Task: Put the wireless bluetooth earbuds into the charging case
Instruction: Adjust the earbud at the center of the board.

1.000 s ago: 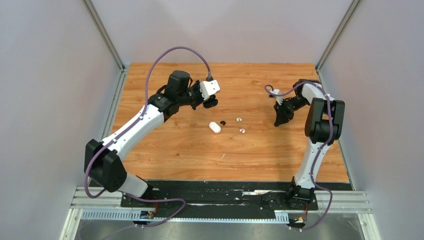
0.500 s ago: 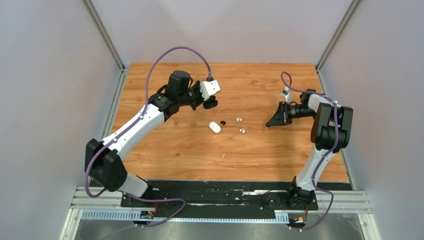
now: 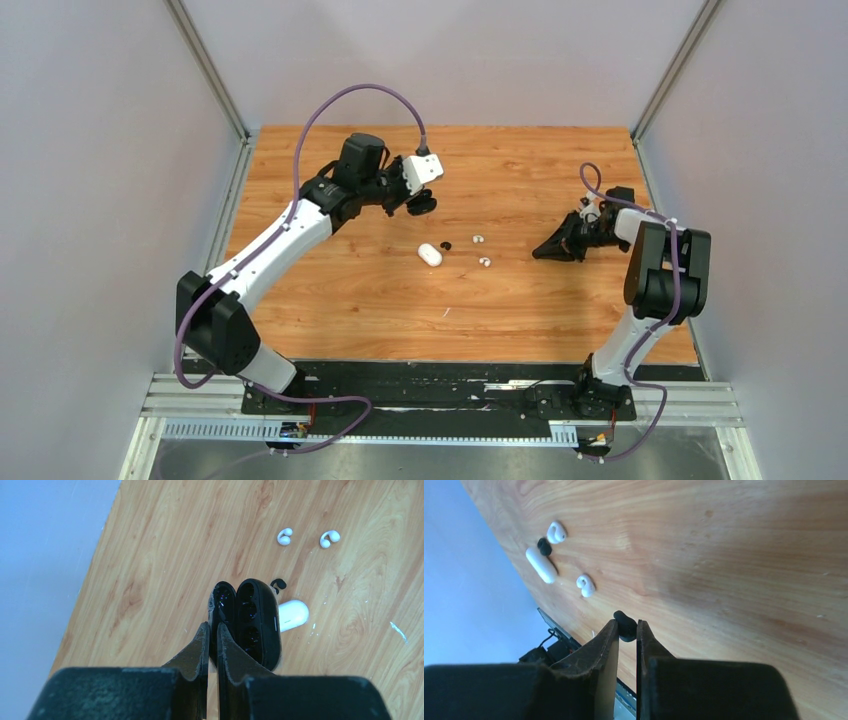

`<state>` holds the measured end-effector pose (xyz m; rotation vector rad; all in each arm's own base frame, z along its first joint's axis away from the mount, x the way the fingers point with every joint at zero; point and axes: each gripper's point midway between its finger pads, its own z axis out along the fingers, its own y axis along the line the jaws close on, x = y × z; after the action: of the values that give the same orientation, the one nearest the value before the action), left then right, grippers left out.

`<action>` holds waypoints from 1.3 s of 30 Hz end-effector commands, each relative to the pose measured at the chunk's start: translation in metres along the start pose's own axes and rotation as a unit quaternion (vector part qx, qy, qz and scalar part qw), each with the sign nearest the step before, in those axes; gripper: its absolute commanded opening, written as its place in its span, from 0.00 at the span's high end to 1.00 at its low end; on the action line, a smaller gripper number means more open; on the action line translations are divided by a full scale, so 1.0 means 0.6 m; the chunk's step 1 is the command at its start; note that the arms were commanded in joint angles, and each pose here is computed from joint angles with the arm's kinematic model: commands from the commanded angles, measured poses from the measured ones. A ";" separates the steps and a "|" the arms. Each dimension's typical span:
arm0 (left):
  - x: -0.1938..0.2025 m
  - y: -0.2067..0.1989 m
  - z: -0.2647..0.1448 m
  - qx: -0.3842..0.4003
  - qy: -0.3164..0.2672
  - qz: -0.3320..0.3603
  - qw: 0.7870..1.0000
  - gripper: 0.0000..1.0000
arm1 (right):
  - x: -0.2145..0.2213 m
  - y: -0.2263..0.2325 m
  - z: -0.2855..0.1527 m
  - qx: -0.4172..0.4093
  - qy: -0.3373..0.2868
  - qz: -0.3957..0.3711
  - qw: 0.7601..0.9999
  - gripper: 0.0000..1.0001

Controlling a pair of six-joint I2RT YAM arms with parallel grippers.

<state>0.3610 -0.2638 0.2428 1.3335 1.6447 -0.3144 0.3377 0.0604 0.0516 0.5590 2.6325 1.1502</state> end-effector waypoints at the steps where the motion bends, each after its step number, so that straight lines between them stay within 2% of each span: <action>1: -0.029 0.015 -0.005 -0.006 -0.020 -0.005 1.000 1.00 | -0.010 -0.029 0.020 0.034 -0.012 0.041 0.999 0.88; 9: -0.025 0.011 -0.004 -0.001 -0.017 -0.012 1.000 1.00 | 0.011 -0.048 0.038 0.035 0.014 0.070 0.997 0.72; 13: -0.024 0.009 -0.004 0.001 -0.017 -0.010 1.000 1.00 | 0.021 -0.044 0.031 0.035 0.019 0.077 0.996 0.54; 16: -0.026 0.011 -0.003 0.000 -0.019 -0.005 1.000 1.00 | 0.010 -0.029 0.000 0.048 0.006 0.061 0.997 0.49; 21: -0.030 0.015 0.000 -0.006 -0.027 0.000 1.000 1.00 | -0.031 0.015 -0.053 0.051 -0.016 -0.033 0.998 0.48; 24: -0.028 0.019 -0.001 -0.015 -0.027 0.000 1.000 1.00 | -0.049 0.064 -0.059 -0.009 0.007 -0.153 0.988 0.50; 26: -0.031 0.023 -0.006 -0.025 -0.032 0.005 0.999 1.00 | -0.054 0.085 -0.045 -0.022 0.040 -0.259 0.965 0.49; 28: -0.028 0.023 -0.010 -0.030 -0.030 0.006 0.999 1.00 | -0.048 0.096 -0.023 -0.024 0.092 -0.366 0.926 0.48; 32: -0.024 0.020 -0.019 -0.035 -0.028 0.006 0.999 1.00 | -0.017 0.094 0.006 -0.057 0.192 -0.498 0.844 0.44; 36: -0.017 0.014 -0.027 -0.036 -0.024 0.007 0.999 1.00 | -0.025 0.089 0.005 -0.081 0.223 -0.594 0.768 0.47; 37: -0.016 0.014 -0.028 -0.036 -0.024 0.007 0.999 1.00 | -0.031 0.080 0.007 -0.082 0.225 -0.628 0.740 0.49; 38: -0.015 0.013 -0.030 -0.037 -0.024 0.008 0.999 1.00 | -0.034 0.073 0.006 -0.078 0.229 -0.647 0.723 0.50; 39: -0.014 0.013 -0.031 -0.037 -0.023 0.008 0.999 1.00 | -0.040 0.065 0.007 -0.077 0.229 -0.679 0.694 0.51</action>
<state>0.3595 -0.2579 0.2343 1.3157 1.6609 -0.2916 0.3743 0.1036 0.0712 -1.2093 2.4372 1.0165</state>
